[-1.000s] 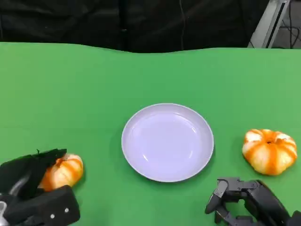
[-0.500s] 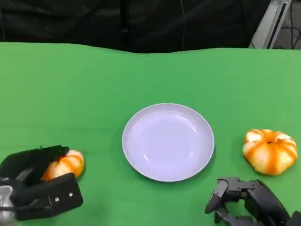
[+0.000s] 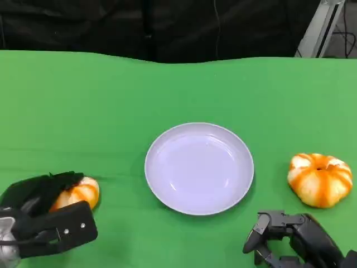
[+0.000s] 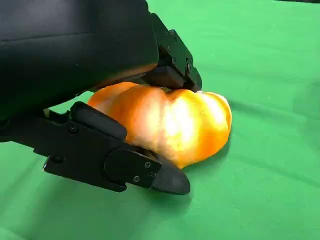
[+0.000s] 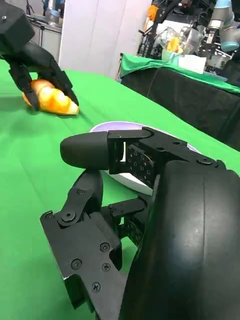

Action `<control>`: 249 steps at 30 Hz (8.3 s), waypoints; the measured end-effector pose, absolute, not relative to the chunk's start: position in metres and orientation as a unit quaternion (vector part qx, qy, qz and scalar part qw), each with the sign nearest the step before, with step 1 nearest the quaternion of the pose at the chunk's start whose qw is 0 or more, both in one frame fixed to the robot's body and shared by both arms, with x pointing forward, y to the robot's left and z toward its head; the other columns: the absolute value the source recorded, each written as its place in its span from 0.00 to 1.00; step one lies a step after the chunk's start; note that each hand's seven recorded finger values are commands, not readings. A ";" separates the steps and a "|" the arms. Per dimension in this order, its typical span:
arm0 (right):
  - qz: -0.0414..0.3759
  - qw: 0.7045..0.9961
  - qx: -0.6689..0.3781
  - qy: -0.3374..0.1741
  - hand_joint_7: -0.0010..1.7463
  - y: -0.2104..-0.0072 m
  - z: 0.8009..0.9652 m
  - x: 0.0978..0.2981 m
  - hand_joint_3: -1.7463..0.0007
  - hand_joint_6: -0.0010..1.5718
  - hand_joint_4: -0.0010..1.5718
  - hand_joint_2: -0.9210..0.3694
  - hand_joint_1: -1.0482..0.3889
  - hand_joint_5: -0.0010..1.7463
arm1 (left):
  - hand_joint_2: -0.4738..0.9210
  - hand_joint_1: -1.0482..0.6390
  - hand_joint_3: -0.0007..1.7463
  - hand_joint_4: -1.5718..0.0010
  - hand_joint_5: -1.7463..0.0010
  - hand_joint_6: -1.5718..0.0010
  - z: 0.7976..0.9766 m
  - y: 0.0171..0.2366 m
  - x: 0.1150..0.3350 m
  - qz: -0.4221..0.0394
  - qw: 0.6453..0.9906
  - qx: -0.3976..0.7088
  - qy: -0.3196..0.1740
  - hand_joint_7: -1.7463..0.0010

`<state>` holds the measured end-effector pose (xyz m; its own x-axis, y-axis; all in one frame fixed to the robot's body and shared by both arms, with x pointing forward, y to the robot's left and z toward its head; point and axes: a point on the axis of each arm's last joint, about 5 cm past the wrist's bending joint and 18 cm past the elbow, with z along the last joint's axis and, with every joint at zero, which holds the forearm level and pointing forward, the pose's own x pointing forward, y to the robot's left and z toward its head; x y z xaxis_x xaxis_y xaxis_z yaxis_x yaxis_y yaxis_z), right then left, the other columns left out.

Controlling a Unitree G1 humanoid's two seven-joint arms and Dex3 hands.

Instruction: Grasp the bread from the table and place it into the plate.

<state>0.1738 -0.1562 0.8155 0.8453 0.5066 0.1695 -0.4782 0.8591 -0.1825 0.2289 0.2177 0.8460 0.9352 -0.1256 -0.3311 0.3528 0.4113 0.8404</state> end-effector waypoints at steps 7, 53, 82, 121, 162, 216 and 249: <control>0.256 0.958 -0.067 -0.106 0.65 -0.156 0.815 0.174 0.52 0.54 0.51 0.18 0.64 0.84 | 0.88 0.55 0.00 0.69 0.19 0.60 0.850 0.214 0.231 -0.129 0.830 0.531 0.110 0.43; 0.261 0.958 -0.069 -0.101 0.64 -0.153 0.814 0.173 0.51 0.54 0.51 0.19 0.63 0.84 | 0.92 0.57 0.00 0.57 0.00 0.69 0.918 0.156 0.215 -0.055 0.890 0.426 -0.154 0.00; 0.257 0.958 -0.069 -0.106 0.61 -0.145 0.814 0.172 0.50 0.56 0.52 0.20 0.64 0.83 | 0.91 0.58 0.00 0.59 0.00 0.70 0.898 0.073 0.268 -0.181 0.885 0.387 -0.186 0.00; 0.260 0.957 -0.072 -0.104 0.63 -0.142 0.814 0.172 0.49 0.55 0.51 0.20 0.63 0.85 | 1.00 0.04 0.46 0.86 1.00 0.88 0.896 0.068 0.291 -0.378 0.880 0.282 -0.049 1.00; 0.263 0.957 -0.071 -0.100 0.61 -0.142 0.813 0.172 0.53 0.56 0.52 0.17 0.63 0.83 | 1.00 0.14 0.33 0.69 0.98 0.79 0.882 0.110 0.230 -0.186 0.969 -0.101 -0.126 0.99; 0.262 0.957 -0.070 -0.099 0.63 -0.148 0.814 0.169 0.51 0.55 0.52 0.19 0.64 0.84 | 1.00 0.48 0.12 0.44 0.98 0.56 0.817 0.146 0.140 -0.090 0.978 -0.169 -0.079 0.98; 0.263 0.957 -0.070 -0.099 0.62 -0.148 0.814 0.169 0.51 0.55 0.52 0.20 0.63 0.83 | 0.75 0.60 0.62 0.41 0.14 0.39 0.817 0.134 0.158 -0.112 0.989 -0.033 -0.093 0.28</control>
<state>0.1691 -0.1485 0.8140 0.8419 0.5175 0.1530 -0.4897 0.8517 -0.1863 0.1578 0.1343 0.8171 0.9578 -0.2153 0.1905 0.2274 0.9728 -0.0438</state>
